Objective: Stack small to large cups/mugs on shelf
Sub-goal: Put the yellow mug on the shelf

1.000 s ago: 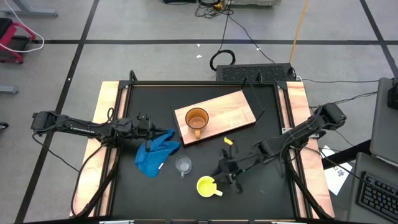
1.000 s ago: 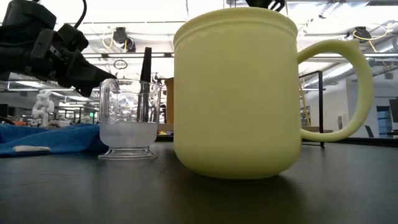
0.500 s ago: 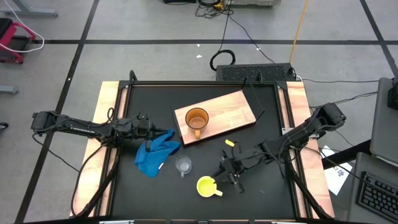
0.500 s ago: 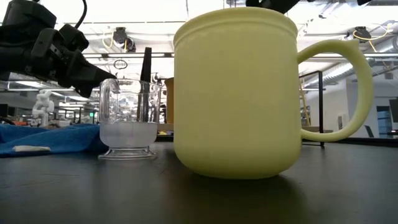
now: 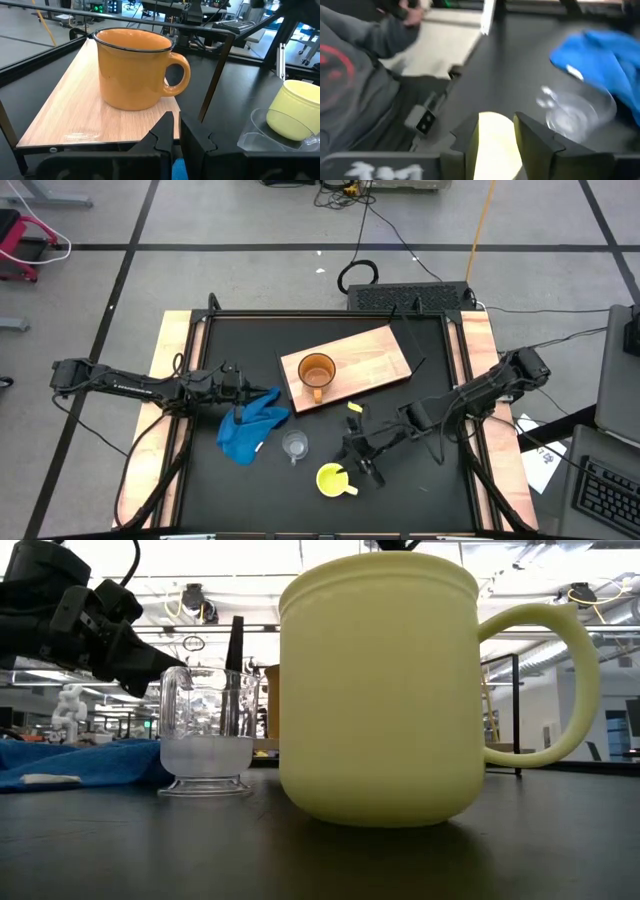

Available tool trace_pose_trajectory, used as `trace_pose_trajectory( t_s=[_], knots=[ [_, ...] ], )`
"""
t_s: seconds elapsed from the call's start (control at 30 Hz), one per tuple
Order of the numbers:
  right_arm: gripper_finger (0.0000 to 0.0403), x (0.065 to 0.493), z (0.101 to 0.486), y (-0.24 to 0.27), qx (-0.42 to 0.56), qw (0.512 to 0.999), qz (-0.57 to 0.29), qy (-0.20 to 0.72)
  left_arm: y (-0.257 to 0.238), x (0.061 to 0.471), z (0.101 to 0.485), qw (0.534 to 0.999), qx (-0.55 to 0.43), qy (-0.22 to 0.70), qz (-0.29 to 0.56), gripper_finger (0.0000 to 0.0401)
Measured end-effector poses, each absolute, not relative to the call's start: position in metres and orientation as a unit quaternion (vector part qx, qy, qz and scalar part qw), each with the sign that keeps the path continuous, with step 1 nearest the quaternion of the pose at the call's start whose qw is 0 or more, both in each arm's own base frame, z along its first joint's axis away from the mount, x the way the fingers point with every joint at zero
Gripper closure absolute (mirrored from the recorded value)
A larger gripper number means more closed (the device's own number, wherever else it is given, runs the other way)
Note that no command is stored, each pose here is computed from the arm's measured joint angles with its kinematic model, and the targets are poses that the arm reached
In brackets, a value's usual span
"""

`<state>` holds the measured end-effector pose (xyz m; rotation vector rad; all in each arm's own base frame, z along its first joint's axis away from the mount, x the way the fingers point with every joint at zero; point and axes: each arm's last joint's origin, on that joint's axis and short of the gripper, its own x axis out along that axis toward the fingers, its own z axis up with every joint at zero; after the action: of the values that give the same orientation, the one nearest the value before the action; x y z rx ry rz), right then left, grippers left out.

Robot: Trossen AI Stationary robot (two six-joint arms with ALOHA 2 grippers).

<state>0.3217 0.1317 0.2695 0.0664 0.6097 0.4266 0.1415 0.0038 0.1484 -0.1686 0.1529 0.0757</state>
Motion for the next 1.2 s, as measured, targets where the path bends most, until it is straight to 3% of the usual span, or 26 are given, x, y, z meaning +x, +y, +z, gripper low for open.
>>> trace_pose_trajectory(
  t_s=[0.37, 0.67, 1.2],
  knots=[
    [0.0198, 0.348, 0.251, 0.125, 0.137, 0.854, 0.188, 0.465, 0.004, 0.141, 0.147, 0.993, -0.08, 0.084, 0.038, 0.037],
    [0.0188, 0.374, 0.225, 0.13, 0.119, 0.795, 0.15, 0.576, 0.004, 0.141, 0.146, 0.992, -0.079, 0.087, 0.038, 0.037],
    [0.0188, 0.384, 0.218, 0.134, 0.11, 0.815, 0.167, 0.544, 0.004, 0.141, 0.146, 0.992, -0.079, 0.091, 0.039, 0.037]
  ],
)
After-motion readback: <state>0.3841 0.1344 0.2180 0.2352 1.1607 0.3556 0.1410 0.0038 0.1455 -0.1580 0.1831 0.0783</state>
